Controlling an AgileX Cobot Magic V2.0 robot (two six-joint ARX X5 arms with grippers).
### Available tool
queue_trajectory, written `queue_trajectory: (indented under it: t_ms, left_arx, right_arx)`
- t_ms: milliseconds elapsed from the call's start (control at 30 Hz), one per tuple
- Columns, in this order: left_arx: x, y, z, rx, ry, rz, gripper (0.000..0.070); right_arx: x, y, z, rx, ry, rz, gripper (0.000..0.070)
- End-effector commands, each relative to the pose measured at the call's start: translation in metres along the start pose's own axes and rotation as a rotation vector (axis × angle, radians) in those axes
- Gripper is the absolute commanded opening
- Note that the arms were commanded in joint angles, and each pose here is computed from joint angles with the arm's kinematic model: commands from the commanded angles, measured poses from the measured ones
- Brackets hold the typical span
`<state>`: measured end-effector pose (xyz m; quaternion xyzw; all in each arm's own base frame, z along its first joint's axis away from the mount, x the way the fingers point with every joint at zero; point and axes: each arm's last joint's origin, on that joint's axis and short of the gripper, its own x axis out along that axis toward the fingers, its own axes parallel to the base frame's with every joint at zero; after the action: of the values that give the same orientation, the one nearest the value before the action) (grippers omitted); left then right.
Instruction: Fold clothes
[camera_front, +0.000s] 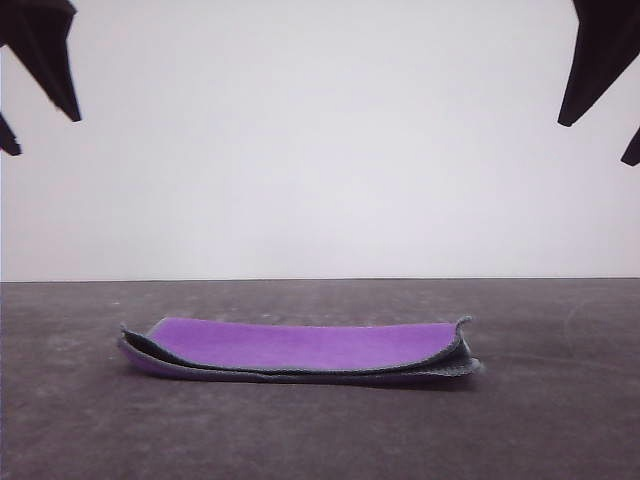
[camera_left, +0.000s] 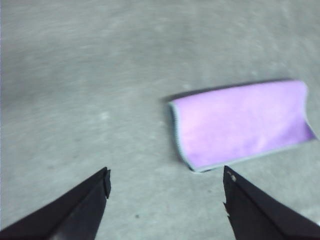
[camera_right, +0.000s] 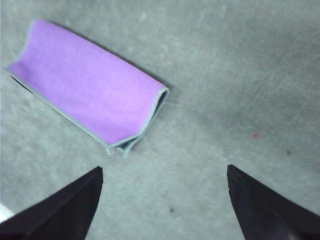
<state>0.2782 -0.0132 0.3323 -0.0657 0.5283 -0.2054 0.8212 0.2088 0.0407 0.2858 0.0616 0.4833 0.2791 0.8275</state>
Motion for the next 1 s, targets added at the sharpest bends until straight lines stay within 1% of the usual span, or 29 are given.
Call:
queue_trajectory:
  t_ms: [0, 100, 167, 233, 367, 500, 667, 767, 833, 900, 967]
  left_arx:
    - [-0.001, 0.004, 0.004, -0.013, -0.009, 0.008, 0.0443]
    - [-0.003, 0.009, 0.004, -0.027, -0.017, 0.016, 0.0443]
    - [-0.004, 0.01, 0.004, -0.03, -0.019, 0.018, 0.0443]
    - [-0.004, 0.01, 0.004, -0.028, -0.022, 0.018, 0.0443]
    - [-0.004, 0.01, 0.004, -0.028, -0.022, 0.017, 0.0443]
    - [-0.004, 0.009, 0.004, -0.028, -0.021, 0.016, 0.0443]
    - [-0.004, 0.009, 0.004, -0.036, -0.022, 0.015, 0.0442]
    - [-0.003, 0.009, 0.004, -0.038, -0.022, 0.014, 0.0442]
    - [-0.003, 0.009, 0.004, -0.041, -0.022, 0.013, 0.0442]
    - [-0.003, 0.009, 0.004, -0.042, -0.022, 0.013, 0.0442]
    - [-0.003, 0.009, 0.004, -0.042, -0.022, 0.013, 0.0442]
  right_arx:
    - [0.018, -0.007, -0.009, 0.075, 0.034, 0.061, 0.0501]
    - [0.042, -0.015, -0.023, 0.133, 0.032, 0.158, 0.0501]
    - [0.058, -0.02, -0.03, 0.169, 0.026, 0.203, 0.0501]
    - [0.072, -0.025, -0.035, 0.204, 0.027, 0.216, 0.0501]
    - [0.092, -0.032, -0.034, 0.238, 0.05, 0.223, 0.0501]
    - [0.115, -0.038, -0.031, 0.285, 0.075, 0.291, 0.0501]
    - [0.145, -0.045, -0.03, 0.34, 0.106, 0.355, 0.05]
    - [0.157, -0.046, -0.03, 0.37, 0.116, 0.395, 0.0499]
    - [0.164, -0.044, -0.029, 0.373, 0.121, 0.411, 0.0498]
    - [0.17, -0.042, -0.028, 0.37, 0.118, 0.423, 0.0478]
    - [0.174, -0.039, -0.026, 0.363, 0.111, 0.433, 0.0414]
